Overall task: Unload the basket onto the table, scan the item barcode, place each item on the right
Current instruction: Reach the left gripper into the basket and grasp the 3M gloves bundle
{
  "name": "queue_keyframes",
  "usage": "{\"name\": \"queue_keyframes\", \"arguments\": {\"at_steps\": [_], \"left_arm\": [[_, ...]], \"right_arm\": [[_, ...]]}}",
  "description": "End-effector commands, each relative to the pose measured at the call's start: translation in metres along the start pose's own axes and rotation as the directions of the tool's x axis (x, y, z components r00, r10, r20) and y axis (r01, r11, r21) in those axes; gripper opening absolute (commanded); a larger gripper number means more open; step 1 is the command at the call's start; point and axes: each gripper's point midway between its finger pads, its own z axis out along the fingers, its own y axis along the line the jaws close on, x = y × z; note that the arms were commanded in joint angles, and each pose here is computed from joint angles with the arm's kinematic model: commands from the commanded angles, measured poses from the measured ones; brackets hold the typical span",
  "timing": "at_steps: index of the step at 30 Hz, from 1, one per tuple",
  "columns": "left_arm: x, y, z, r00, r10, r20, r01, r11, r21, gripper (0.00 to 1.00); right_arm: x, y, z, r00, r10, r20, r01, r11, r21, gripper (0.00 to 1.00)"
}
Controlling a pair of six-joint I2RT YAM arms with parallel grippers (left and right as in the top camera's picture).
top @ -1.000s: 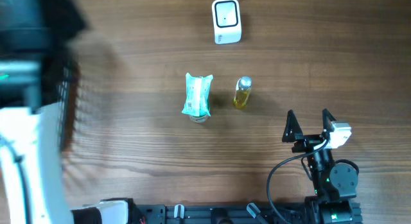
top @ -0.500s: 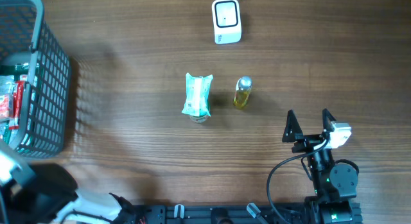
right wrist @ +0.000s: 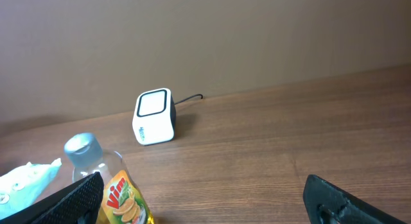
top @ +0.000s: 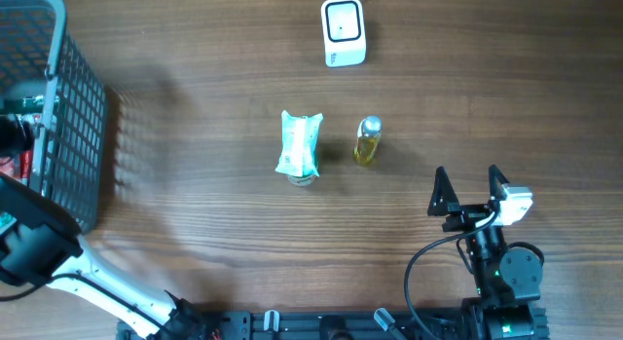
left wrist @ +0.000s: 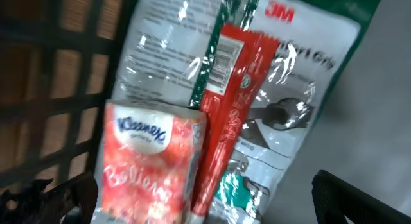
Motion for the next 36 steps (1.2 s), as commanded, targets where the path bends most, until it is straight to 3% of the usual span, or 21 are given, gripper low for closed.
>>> {"name": "queue_keyframes", "arguments": {"at_steps": [1,12,20,26,32,36], "left_arm": [[0.002,0.002,0.011,0.998,0.047,0.036,-0.050,0.996,0.076,1.00],[0.014,0.023,0.035,0.997,-0.013,0.070,0.003,0.989,0.146,1.00],[0.024,0.002,0.061,0.999,-0.031,0.035,0.021,0.966,0.257,1.00],[0.029,-0.007,0.058,0.983,-0.180,-0.034,0.183,0.939,0.290,1.00],[0.011,-0.014,0.030,0.988,-0.153,0.025,0.140,0.951,0.275,1.00],[0.000,-0.009,0.019,0.992,-0.118,0.052,0.106,0.976,0.191,1.00]], "right_arm": [[-0.002,-0.002,0.000,1.000,-0.010,0.011,0.010,1.000,0.008,1.00],[-0.002,-0.002,0.000,1.000,-0.011,0.011,0.011,1.000,0.008,1.00],[-0.002,-0.002,0.000,1.000,-0.010,0.011,0.010,1.000,0.008,1.00],[-0.002,-0.002,0.000,1.000,-0.010,0.011,0.010,1.000,0.008,1.00],[-0.002,-0.002,0.000,1.000,-0.010,0.011,0.010,1.000,0.008,1.00],[-0.002,-0.002,0.000,1.000,-0.010,0.011,0.010,1.000,0.008,1.00]]}}
